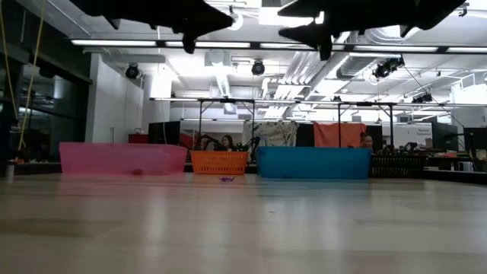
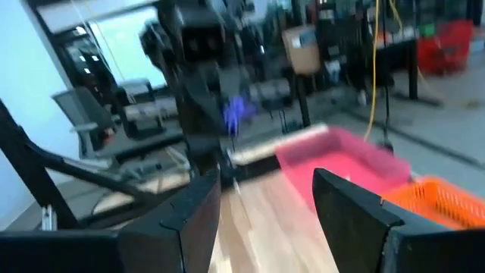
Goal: Sort Halloween decoration
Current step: Put the violet spider toy into the orange bin
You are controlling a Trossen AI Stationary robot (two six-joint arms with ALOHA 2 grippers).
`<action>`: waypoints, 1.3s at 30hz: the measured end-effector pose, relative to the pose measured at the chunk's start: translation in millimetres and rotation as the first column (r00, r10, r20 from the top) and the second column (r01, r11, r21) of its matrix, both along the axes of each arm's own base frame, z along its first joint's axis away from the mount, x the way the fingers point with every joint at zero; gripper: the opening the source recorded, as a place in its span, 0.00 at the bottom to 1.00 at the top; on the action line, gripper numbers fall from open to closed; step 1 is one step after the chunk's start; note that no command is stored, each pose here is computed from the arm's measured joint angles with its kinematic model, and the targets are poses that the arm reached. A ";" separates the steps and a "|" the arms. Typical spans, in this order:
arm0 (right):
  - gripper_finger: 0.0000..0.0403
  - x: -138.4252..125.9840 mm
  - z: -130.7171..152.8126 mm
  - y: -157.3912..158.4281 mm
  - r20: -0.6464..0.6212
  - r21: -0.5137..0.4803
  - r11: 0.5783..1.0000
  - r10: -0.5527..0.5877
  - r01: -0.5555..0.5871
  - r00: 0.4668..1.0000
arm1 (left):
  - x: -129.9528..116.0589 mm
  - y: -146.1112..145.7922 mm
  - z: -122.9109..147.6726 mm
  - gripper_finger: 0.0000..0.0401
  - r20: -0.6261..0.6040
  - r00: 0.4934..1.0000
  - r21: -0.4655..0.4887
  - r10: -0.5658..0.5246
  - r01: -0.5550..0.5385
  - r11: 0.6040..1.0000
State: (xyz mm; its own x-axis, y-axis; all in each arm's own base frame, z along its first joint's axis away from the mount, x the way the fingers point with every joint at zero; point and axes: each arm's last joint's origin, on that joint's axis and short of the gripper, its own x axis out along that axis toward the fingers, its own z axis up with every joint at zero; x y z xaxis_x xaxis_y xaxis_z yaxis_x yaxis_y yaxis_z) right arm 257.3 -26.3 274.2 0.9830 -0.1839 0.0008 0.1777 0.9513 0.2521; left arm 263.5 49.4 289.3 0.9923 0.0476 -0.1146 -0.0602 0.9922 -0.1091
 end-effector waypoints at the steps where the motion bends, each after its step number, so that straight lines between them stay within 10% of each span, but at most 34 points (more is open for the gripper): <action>1: 0.51 0.0 2.2 0.0 0.020 -0.017 1.000 0.001 -0.001 1.000 | 1.8 1.3 -0.9 0.00 0.009 1.000 -0.018 -0.021 0.021 1.000; 20: 0.51 -0.2 4.7 0.1 0.043 -0.032 0.999 0.004 -0.003 0.999 | 4.4 -5.3 4.7 0.00 0.071 0.997 0.007 -0.009 0.008 1.000; 26: 0.51 -0.2 4.5 -0.3 0.040 -0.031 0.999 -0.011 0.013 0.999 | 6.2 28.2 -3.4 0.00 -0.029 0.987 -0.066 0.155 -0.157 0.985; 32: 0.51 -0.2 4.1 -0.3 0.038 -0.020 1.000 -0.012 0.012 0.999 | 20.9 109.8 -12.3 0.00 -0.334 0.903 -0.115 0.269 -0.322 0.940; 39: 0.51 -0.2 4.1 -0.5 0.051 0.048 0.999 -0.017 0.015 0.999 | 44.8 191.1 -57.1 0.00 -0.660 0.690 -0.178 0.297 -0.528 0.830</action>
State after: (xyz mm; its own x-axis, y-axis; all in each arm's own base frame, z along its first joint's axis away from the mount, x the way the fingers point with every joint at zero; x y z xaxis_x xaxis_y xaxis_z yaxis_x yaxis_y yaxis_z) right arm 257.1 -26.8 278.3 0.9788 -0.2003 0.0421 0.1782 0.9351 0.3062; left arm 308.4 240.5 232.2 0.6025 0.2803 -0.7473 -0.6198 0.7542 -0.2168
